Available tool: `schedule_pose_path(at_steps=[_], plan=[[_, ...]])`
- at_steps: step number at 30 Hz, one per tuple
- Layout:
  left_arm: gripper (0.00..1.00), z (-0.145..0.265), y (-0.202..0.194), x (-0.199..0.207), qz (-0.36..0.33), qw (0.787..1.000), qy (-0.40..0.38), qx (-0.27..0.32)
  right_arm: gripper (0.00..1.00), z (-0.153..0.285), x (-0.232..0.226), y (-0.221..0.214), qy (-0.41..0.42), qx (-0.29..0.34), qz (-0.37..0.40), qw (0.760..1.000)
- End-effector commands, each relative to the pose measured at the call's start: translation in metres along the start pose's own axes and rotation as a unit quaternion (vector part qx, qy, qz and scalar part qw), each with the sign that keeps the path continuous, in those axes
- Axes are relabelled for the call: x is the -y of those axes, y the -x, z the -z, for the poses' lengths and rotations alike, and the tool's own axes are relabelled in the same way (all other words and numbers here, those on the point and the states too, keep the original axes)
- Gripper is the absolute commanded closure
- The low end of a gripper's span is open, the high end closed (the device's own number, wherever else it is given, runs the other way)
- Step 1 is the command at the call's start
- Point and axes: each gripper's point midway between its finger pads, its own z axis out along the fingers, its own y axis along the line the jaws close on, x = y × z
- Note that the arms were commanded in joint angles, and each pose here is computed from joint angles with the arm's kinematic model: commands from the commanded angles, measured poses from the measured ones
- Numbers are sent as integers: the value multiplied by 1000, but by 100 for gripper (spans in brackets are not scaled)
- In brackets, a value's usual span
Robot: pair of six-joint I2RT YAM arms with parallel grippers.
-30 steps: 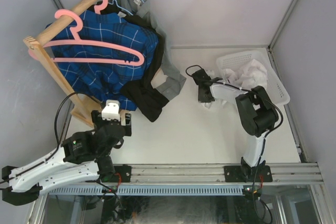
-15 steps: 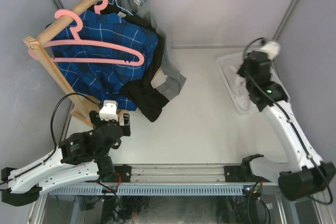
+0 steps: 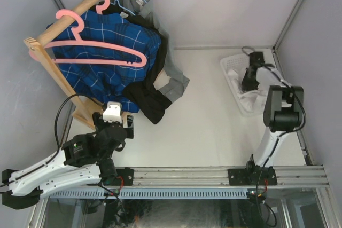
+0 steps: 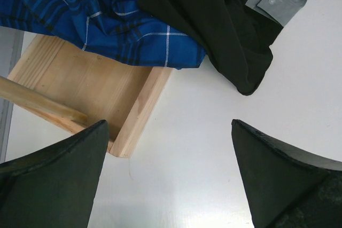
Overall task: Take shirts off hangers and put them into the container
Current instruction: Place the shirt in the bin.
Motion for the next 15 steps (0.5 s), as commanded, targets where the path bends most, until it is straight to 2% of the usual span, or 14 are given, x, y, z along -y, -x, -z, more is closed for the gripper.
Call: schedule_pose_path(at_steps=[1,3,6,9,12,15], plan=[[0,6,19,0,28,999,-5,19,88,26,-22,-38,28,-49,51,997],[0,6,19,0,27,999,-6,18,85,50,-23,-19,40,-10,35,999],[0,5,19,1,27,999,-7,17,67,103,-16,15,52,73,18,996],[0,5,19,1,26,1000,-6,17,50,151,-5,31,62,133,15,989],[0,6,19,1,26,999,-7,17,49,175,6,14,59,126,19,990],[0,6,19,0,26,1000,-6,17,50,173,8,-40,71,65,38,995]])
